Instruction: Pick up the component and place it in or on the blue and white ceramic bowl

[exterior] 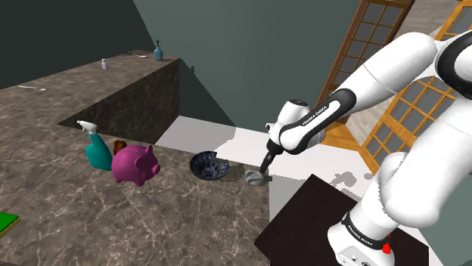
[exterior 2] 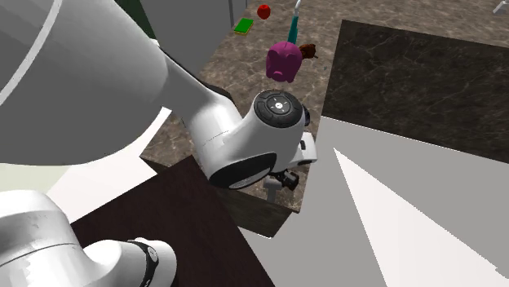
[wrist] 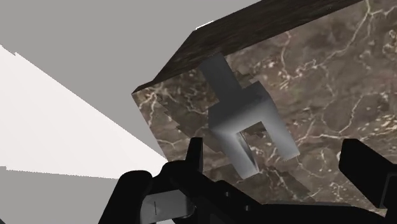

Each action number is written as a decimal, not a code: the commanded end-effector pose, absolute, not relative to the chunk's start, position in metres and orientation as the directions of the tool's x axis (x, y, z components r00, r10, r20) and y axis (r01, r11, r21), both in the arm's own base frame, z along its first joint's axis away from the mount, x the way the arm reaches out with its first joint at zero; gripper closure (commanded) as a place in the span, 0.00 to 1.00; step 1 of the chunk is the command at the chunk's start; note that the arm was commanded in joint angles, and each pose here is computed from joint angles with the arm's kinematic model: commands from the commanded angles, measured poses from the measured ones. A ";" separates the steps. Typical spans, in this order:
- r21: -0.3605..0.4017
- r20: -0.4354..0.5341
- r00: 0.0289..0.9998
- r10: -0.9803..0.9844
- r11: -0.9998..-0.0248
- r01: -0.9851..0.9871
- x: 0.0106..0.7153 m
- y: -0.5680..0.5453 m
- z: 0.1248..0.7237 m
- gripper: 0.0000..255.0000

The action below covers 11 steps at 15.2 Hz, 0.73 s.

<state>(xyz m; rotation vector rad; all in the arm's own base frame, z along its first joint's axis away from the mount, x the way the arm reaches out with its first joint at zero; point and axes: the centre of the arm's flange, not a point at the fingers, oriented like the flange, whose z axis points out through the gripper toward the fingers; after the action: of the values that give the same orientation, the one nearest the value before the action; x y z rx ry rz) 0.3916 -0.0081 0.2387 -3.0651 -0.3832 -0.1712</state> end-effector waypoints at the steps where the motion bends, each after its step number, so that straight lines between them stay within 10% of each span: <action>1: -0.026 0.112 0.958 0.262 -0.963 0.267 0.393 -0.010 0.212 0.00; 11: -0.022 0.108 0.955 0.277 -0.959 0.281 0.400 -0.008 0.151 0.00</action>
<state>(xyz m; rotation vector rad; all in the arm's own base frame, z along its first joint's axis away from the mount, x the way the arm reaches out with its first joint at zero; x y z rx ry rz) 0.3995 -0.0082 0.1546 -3.0688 -0.4391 -0.1612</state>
